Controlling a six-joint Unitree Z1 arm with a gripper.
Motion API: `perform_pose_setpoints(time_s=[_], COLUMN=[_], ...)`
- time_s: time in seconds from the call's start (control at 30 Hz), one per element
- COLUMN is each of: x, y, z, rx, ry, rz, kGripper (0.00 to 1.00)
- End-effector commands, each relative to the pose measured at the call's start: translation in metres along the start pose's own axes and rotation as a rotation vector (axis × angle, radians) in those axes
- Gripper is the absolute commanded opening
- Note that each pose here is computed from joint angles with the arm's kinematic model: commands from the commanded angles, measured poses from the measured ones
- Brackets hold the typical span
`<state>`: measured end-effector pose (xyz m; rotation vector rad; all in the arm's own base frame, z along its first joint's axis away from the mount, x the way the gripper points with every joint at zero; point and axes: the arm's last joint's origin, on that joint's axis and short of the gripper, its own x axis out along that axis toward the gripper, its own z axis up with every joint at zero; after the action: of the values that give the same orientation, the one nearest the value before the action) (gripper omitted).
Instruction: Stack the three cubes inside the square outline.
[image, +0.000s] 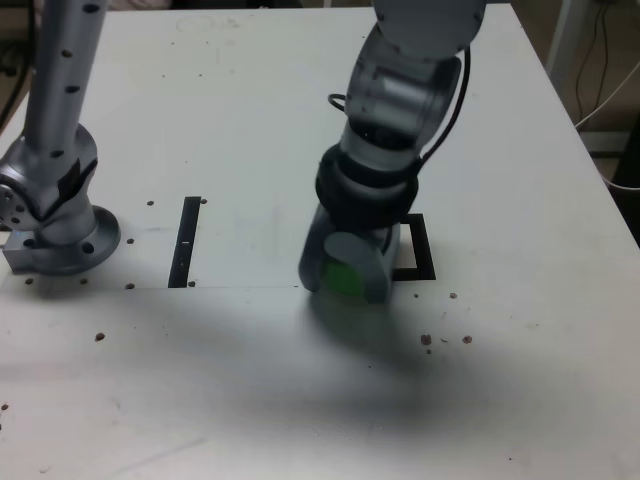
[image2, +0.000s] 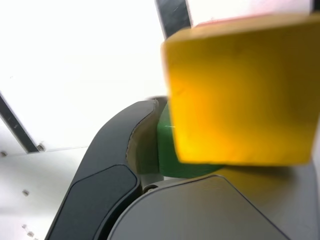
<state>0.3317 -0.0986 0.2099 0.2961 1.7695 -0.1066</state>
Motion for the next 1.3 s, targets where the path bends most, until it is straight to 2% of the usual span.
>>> perform_pose_setpoints(time_s=[0.0, 0.17, 0.3, 0.37, 0.5, 0.67, 0.83, 1.27], x=[-0.016, -0.058, -0.085, -0.097, -0.111, -0.115, -0.113, -0.091], y=[0.001, 0.002, -0.001, -0.003, 0.002, 0.017, 0.036, 0.056], z=[-0.01, -0.042, -0.068, -0.077, -0.081, -0.066, -0.046, -0.014], rx=[0.002, 0.01, 0.027, 0.035, 0.028, 0.007, 0.001, -0.007], ry=[-0.01, -0.009, -0.029, -0.049, -0.08, -0.101, -0.108, -0.056], rz=[-0.016, -0.05, -0.074, -0.075, -0.057, -0.037, -0.018, -0.003], kGripper=[0.27, 0.27, 0.27, 0.27, 0.27, 0.27, 0.27, 0.27])
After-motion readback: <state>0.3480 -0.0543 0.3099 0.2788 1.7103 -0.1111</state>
